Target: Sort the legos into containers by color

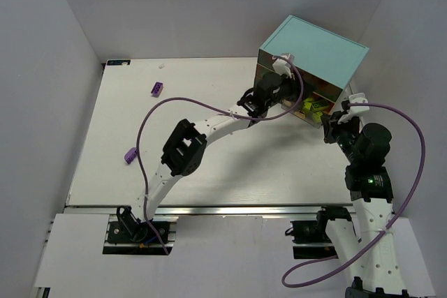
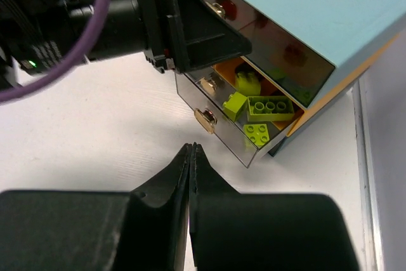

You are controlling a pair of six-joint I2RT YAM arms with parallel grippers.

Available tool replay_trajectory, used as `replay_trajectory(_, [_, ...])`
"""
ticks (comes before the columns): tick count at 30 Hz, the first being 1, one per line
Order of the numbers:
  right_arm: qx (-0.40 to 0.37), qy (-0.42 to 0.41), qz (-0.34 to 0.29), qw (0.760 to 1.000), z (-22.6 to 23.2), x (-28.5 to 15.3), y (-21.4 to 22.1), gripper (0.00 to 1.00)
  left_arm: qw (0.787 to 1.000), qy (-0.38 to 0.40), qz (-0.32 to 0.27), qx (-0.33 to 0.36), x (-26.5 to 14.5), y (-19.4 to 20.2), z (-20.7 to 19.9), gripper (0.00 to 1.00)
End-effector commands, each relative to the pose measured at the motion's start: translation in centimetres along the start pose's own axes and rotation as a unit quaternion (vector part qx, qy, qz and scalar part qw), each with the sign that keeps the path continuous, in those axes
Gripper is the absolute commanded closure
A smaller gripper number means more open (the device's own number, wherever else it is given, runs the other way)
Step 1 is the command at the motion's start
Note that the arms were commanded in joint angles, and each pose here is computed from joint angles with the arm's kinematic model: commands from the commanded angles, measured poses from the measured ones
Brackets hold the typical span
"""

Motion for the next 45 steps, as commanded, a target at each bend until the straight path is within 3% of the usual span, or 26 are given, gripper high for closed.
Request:
replay_trajectory(1, [-0.048, -0.037, -0.018, 0.998, 0.9, -0.1, -0.8, 0.97, 0.994, 0.057, -0.08, 0.042, -4.8, -11.1, -7.8, 0.51])
replay_trajectory(2, [-0.06, -0.062, -0.011, 0.996, 1.5, 0.0, -0.4, 0.93, 0.994, 0.045, -0.085, 0.059, -7.0, -12.4, -8.2, 0.61])
replay_trajectory(3, [-0.076, -0.077, -0.01, 0.994, 1.8, 0.0, -0.2, 0.9, 0.996, 0.029, -0.058, 0.063, -6.9, -9.9, -6.6, 0.74])
replay_trajectory(4, [-0.092, -0.092, 0.0, 0.991, 2.0, 0.2, 0.3, 0.85, 0.994, 0.019, -0.081, 0.065, -9.6, -13.3, -7.7, 0.85])
replay_trajectory(5, [-0.135, -0.125, 0.009, 0.983, 2.5, 0.3, 1.1, 0.82, 0.995, 0.008, -0.075, 0.066, -11.1, -13.7, -7.1, 1.0])
replay_trajectory(6, [-0.156, -0.141, 0.018, 0.977, 2.6, 0.5, 1.6, 0.79, 0.996, -0.044, -0.048, 0.067, -12.6, -11.6, -3.8, 1.0])
replay_trajectory(7, [-0.171, -0.154, 0.042, 0.972, 2.5, 1.2, 2.6, 0.79, 0.991, -0.09, -0.064, 0.073, -15.9, -14.2, -3.5, 1.0])
replay_trajectory(8, [-0.213, -0.178, 0.063, 0.959, 2.4, 1.3, 3.8, 0.8, 0.987, -0.124, -0.058, 0.083, -17.7, -14.3, -1.9, 1.0])
replay_trajectory(9, [-0.222, -0.201, 0.097, 0.949, 2.2, 2.2, 5.4, 0.82, 0.982, -0.163, -0.02, 0.097, -19.7, -11.6, 0.9, 1.0])
replay_trajectory(10, [-0.238, -0.213, 0.108, 0.941, 2.2, 2.5, 5.1, 0.92, 0.976, -0.188, -0.028, 0.104, -22.9, -13.1, 1.0, 1.0])
replay_trajectory(12, [-0.241, -0.259, 0.172, 0.919, 2.0, 3.4, 7.7, 1.0, 0.96, -0.253, 0.03, 0.118, -27.2, -9.7, 5.3, 0.78])
replay_trajectory(13, [-0.249, -0.261, 0.171, 0.917, 1.9, 4.0, 6.7, 1.0, 0.952, -0.278, 0.03, 0.125, -30.1, -10.2, 5.6, 0.68])
replay_trajectory(14, [-0.25, -0.254, 0.188, 0.915, 1.3, 4.6, 7.2, 1.0, 0.946, -0.293, 0.041, 0.135, -31.7, -9.6, 6.4, 0.5])
replay_trajectory(16, [-0.255, -0.261, 0.207, 0.908, 1.4, 6.5, 8.2, 1.0, 0.93, -0.326, 0.085, 0.149, -35.3, -6.8, 8.4, 0.36])
replay_trajectory(18, [-0.259, -0.248, 0.22, 0.907, 1.1, 8.4, 8.9, 1.0, 0.924, -0.338, 0.078, 0.161, -38.2, -7.1, 8.1, 0.27])
replay_trajectory(19, [-0.256, -0.243, 0.226, 0.908, 0.9, 8.9, 9.1, 1.0, 0.917, -0.35, 0.098, 0.165, -39.7, -5.7, 8.8, 0.26])
replay_trajectory(24, [-0.26, -0.169, 0.244, 0.919, -0.1, 13.0, 10.0, 1.0, 0.918, -0.349, 0.073, 0.175, -43.3, -5.4, 8.5, 0.15])
replay_trajectory(28, [-0.279, -0.064, 0.23, 0.93, -2.2, 15.9, 9.6, 1.0, 0.925, -0.327, 0.07, 0.178, -43.0, -5.7, 7.6, 0.13])
replay_trajectory(33, [-0.31, 0.04, 0.213, 0.926, -4.9, 17.7, 8.4, 1.0, 0.927, -0.318, 0.081, 0.18, -42.8, -5.1, 7.6, 0.12])
replay_trajectory(38, [-0.323, 0.074, 0.219, 0.918, -6.1, 18.7, 7.8, 1.0, 0.942, -0.275, 0.093, 0.166, -41.7, -4.3, 6.5, 0.12])
replay_trajectory(45, [-0.341, 0.093, 0.22, 0.909, -7.0, 19.5, 7.2, 1.0, 0.982, -0.131, 0.087, 0.102, -37.6, -2.9, 2.8, 0.13])
Point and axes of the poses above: each gripper's point midway between its finger pads, its own x axis out along the fingers, its own z axis along the line the jaws close on, y = z × x, the point moved 2 cm from there along -x, back along the fingers, and after that the axes turned 5 degrees about x, right-handed, at the moved point
